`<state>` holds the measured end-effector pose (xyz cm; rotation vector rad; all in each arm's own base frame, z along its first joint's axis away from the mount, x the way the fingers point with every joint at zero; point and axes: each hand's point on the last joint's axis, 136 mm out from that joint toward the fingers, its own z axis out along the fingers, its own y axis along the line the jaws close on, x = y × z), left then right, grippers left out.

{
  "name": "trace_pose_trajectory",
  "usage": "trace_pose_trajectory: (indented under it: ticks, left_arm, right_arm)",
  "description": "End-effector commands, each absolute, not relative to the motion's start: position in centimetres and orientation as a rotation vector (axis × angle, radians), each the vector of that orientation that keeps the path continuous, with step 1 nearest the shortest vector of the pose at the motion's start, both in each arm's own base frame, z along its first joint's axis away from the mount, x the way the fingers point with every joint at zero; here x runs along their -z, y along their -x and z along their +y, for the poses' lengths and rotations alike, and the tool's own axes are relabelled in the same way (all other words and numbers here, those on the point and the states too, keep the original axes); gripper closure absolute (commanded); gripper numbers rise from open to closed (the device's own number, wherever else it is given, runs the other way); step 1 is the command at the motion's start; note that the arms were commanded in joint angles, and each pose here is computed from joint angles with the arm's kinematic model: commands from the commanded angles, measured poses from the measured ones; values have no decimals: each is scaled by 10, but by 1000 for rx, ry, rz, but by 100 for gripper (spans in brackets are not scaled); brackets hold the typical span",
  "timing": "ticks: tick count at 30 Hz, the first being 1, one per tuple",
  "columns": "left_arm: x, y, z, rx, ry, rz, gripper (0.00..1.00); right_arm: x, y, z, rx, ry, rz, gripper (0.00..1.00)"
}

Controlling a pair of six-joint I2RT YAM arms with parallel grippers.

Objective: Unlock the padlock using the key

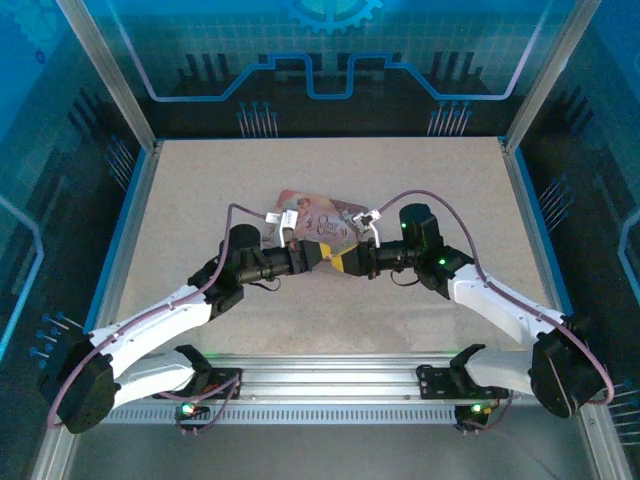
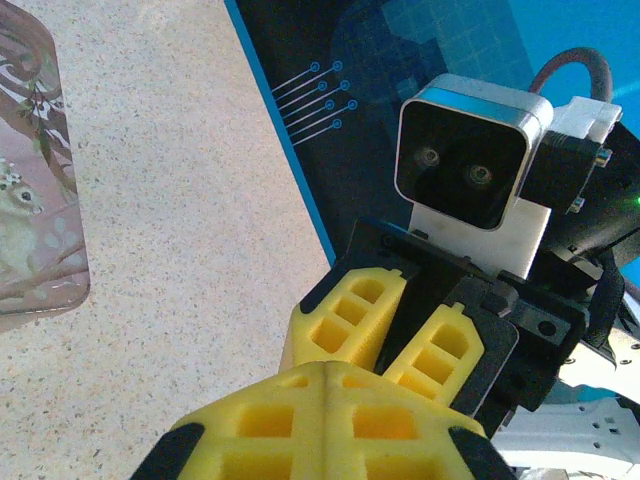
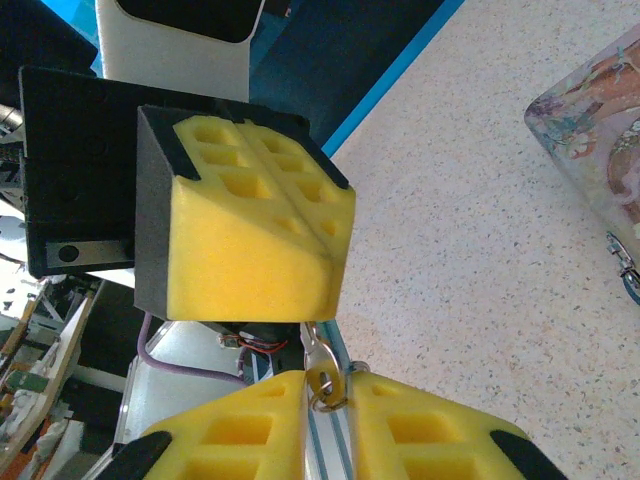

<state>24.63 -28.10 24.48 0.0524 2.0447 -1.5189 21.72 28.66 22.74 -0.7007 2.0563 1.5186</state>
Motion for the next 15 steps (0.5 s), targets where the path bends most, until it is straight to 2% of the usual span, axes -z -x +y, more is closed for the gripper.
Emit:
trace_pose_trajectory:
  ticks: [1, 10, 15]
  left_arm:
    - [-252, -246, -283, 1545, -98, 2007, 100]
    - [-250, -246, -284, 1544, -106, 2012, 100]
    - [-251, -246, -284, 1545, -107, 2009, 100]
  right_arm:
    - [-243, -220, 291, -1523, 724, 2011, 81]
    - [-242, -220, 291, -1521, 720, 2016, 84]
    - [-237, -219, 290, -1511, 718, 2035, 95]
